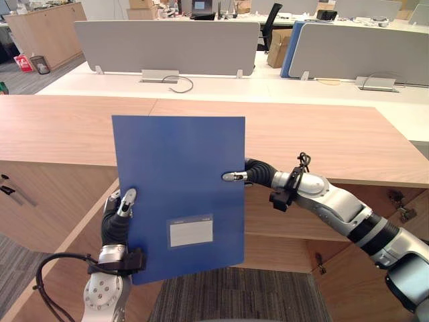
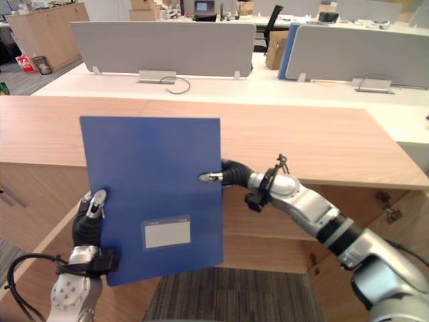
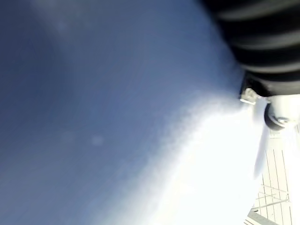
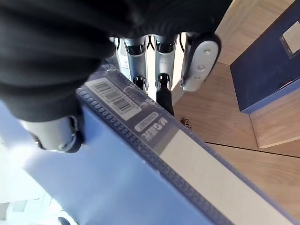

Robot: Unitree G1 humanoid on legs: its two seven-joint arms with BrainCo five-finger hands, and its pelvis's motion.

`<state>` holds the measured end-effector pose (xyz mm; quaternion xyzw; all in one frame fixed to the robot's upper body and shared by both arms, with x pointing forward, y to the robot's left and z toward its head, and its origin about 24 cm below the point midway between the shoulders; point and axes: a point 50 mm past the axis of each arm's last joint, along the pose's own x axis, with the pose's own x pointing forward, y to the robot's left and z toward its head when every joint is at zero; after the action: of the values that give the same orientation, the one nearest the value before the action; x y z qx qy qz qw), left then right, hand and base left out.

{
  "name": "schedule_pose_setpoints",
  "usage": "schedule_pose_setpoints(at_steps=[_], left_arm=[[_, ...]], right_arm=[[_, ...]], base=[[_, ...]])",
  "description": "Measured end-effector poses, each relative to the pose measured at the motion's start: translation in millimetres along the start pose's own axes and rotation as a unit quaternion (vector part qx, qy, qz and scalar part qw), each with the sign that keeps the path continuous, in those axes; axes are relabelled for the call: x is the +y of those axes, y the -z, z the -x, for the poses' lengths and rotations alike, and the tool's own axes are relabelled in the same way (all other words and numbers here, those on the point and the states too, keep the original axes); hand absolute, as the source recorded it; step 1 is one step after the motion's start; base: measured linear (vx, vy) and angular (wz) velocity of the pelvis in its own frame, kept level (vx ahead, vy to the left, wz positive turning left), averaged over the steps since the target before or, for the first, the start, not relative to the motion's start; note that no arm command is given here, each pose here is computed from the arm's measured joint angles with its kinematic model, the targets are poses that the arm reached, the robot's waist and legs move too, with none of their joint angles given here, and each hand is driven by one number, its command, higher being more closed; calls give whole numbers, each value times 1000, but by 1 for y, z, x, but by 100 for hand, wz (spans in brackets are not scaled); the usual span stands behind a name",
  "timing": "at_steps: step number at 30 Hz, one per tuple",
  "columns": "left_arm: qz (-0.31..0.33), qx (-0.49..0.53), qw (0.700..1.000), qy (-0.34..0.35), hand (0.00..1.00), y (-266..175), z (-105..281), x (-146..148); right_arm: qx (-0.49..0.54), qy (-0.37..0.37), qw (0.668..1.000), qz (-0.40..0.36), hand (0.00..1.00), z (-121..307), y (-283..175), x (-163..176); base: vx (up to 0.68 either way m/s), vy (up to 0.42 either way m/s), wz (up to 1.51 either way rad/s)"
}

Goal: Walk over to the cabinet, pick up the folder, carry it to the office cabinet, place the folder inside the office cabinet, then close the office cabinet door

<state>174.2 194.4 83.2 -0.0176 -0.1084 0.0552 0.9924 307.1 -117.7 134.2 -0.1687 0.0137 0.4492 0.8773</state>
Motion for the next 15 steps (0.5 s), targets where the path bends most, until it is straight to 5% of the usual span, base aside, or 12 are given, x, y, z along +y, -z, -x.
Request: schedule_pose_setpoints(at_steps=[6, 10, 15], left_arm=[[157, 106, 981, 29, 0, 43, 14, -10], [235, 253, 938, 0, 0, 104, 49, -16], [239, 380, 889, -85, 0, 151, 101, 3]], right_arm=[[-82, 116, 986, 86, 100, 5, -16, 1], [-76, 220, 962, 140, 100, 19, -5, 2], [-40, 301, 930, 209, 100, 47, 11, 5]], base=[[0, 0, -1], [-6, 4, -13], [-32, 17, -10]])
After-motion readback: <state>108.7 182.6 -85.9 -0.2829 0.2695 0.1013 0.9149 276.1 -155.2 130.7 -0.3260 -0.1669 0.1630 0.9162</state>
